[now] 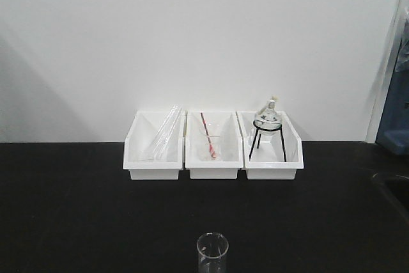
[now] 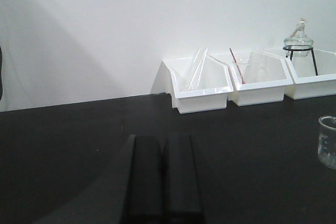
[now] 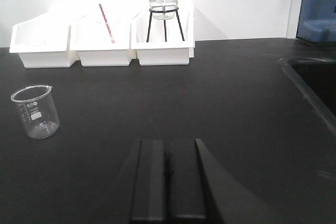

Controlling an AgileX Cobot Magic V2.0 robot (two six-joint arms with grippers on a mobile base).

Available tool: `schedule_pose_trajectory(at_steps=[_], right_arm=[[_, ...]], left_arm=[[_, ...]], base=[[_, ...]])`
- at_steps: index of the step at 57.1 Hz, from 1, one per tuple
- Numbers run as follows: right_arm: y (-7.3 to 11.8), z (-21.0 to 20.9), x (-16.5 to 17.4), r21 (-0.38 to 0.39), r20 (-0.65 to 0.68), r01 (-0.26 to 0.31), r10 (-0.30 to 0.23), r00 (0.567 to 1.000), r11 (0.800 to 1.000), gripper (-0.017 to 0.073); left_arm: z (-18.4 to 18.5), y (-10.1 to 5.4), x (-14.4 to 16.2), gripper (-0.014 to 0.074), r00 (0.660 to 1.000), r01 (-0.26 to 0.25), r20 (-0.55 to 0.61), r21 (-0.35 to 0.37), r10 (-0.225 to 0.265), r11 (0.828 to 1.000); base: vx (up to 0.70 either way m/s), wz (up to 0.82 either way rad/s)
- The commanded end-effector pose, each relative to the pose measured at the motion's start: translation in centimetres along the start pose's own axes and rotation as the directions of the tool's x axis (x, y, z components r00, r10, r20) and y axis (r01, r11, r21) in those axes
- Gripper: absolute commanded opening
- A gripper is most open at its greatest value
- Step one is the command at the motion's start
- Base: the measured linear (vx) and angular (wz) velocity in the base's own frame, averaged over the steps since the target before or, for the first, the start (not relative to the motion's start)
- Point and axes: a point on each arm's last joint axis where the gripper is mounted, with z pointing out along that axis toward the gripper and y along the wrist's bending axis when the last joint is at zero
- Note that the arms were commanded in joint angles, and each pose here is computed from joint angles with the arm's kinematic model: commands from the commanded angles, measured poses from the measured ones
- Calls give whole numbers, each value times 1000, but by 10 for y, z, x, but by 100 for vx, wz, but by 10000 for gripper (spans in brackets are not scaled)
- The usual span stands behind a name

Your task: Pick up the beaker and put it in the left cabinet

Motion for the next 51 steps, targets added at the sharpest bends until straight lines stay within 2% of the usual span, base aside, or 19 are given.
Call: schedule_pose_trajectory(at_steps=[1,41,45,49,51], right_arm=[[0,-1,-6,-2,92,13,-13,996,1000,-9],[0,-1,-6,-2,92,13,-13,996,1000,-9],[0,-1,-6,3,93,42,-42,995,999,-9],[0,-1,-7,12,94,102,-103,990,995,-9],[0,-1,-7,11,98,98,-99,990,995,-9]], left_arm=[[-1,0,-3,1,996,11,86,-6,-11,1000],[-1,0,-3,1,996,11,86,-6,-11,1000],[-1,0,-3,1,996,11,86,-6,-11,1000],[-1,0,-3,1,996,11,86,-6,-11,1000],[-1,0,-3,1,996,11,86,-6,-11,1000]], base=[[0,0],[0,0],[0,0],[0,0],[0,0]])
